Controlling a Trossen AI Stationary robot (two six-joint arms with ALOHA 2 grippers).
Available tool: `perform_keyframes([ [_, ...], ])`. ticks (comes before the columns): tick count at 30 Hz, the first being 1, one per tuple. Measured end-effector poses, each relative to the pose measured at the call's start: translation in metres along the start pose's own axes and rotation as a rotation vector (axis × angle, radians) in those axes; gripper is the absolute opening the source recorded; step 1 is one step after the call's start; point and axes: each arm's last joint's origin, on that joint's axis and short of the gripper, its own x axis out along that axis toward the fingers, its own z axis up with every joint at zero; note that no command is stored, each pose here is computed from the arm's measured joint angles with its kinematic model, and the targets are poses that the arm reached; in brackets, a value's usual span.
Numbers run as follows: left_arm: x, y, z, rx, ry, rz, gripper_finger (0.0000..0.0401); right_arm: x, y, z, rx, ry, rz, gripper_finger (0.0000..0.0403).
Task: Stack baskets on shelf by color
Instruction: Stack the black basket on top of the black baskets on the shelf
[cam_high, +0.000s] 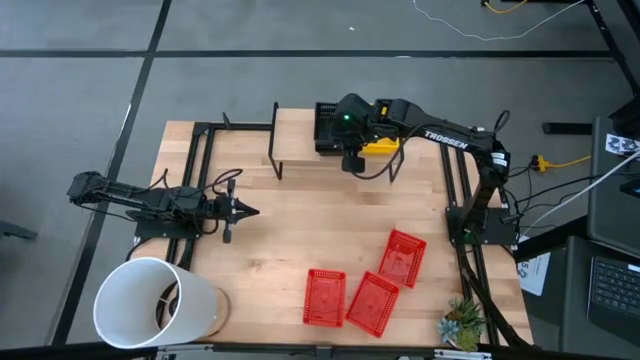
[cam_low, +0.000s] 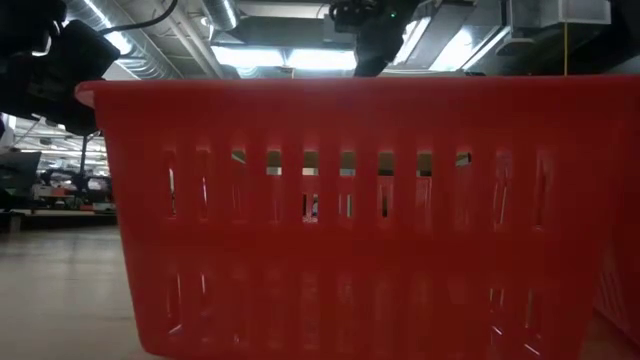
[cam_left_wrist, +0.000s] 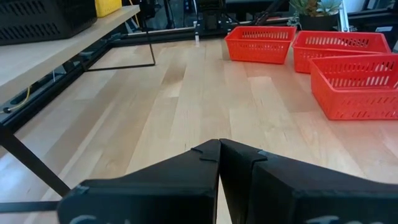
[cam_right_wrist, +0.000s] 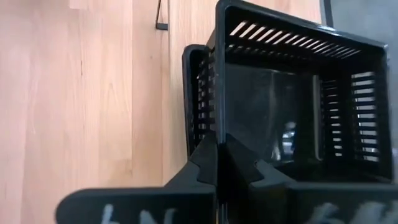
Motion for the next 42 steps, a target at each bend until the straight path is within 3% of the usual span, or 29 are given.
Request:
perform_keyframes([
  [16,0.000,0.000,0.000,-0.001,0.002,0.000,0.0000,-0.001,0.000,-0.002,0.054,0.013,0.004,0.0031],
  [28,0.000,0.000,0.000,-0.006,0.002,0.000,0.0000,-0.002,0.000,-0.001,0.076,0.006,0.002,0.0103],
  [36,0.000,0.000,0.000,-0.006,0.002,0.000,0.0000,-0.025,0.005,0.014,0.103,-0.066,-0.006,0.0113],
  [39,0.000,0.000,0.000,-0.006,0.002,0.000,0.0000,-0.031,0.009,0.019,0.096,-0.078,-0.074,0.0109],
  [42,0.000,0.000,0.000,-0.006,0.002,0.000,0.0000,-0.022,0.015,0.021,0.075,-0.027,-0.266,0.0101],
])
